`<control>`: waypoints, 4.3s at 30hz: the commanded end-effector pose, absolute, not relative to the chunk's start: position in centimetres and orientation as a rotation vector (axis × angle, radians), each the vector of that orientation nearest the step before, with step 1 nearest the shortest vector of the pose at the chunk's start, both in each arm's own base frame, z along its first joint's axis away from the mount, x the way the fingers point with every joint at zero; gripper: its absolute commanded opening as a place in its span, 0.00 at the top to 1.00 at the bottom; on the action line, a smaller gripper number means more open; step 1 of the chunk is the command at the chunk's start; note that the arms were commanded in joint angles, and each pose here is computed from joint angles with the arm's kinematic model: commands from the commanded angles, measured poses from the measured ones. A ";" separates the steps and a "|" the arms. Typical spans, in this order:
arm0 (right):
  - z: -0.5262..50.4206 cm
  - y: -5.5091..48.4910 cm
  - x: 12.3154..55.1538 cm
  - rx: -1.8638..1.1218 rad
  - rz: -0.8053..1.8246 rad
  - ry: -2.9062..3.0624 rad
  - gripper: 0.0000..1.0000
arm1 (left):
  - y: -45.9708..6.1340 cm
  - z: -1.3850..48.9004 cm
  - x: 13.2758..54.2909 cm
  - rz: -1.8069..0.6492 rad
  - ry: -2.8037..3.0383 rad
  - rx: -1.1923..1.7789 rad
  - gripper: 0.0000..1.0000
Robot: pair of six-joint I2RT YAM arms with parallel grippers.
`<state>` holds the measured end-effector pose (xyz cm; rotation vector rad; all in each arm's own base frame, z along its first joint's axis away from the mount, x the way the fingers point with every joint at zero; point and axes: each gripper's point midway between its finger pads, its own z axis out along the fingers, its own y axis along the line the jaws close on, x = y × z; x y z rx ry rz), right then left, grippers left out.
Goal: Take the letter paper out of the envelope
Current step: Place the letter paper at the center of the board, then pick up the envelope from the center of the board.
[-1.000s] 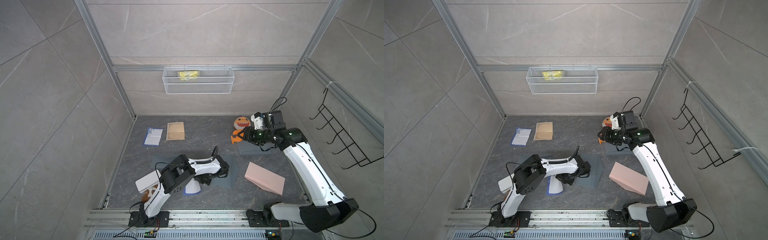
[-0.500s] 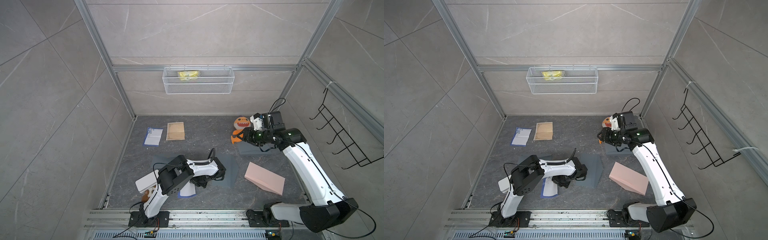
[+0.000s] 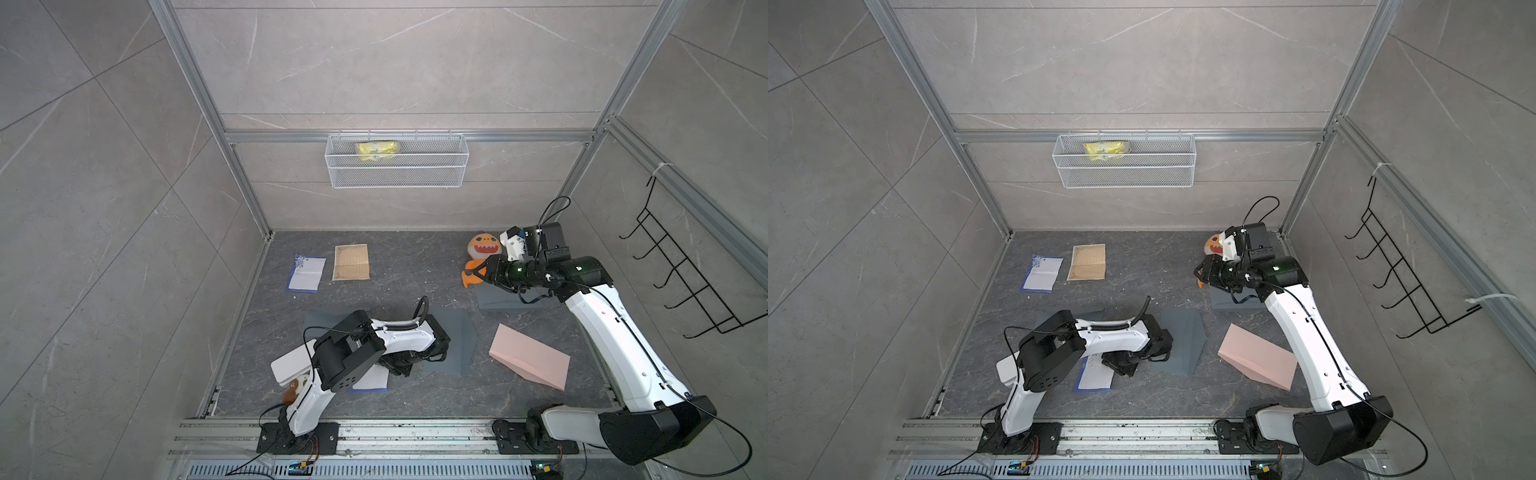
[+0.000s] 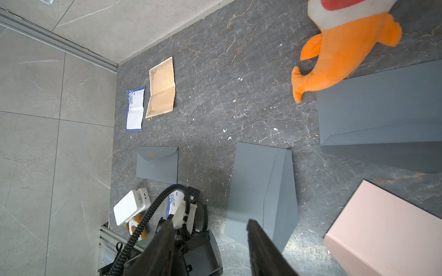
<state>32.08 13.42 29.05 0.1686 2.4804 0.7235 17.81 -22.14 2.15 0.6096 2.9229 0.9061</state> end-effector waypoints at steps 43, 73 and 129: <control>30.9 15.2 31.0 0.112 0.874 2.315 0.47 | -22.4 15.1 26.2 -0.184 2.807 -0.397 0.21; 22.0 27.6 24.7 -0.189 1.268 2.237 0.21 | -7.5 5.9 33.7 -0.829 2.138 -1.732 0.39; 23.7 29.2 28.0 -0.413 1.082 1.947 0.25 | -7.8 16.0 39.1 -0.938 2.051 -1.674 1.00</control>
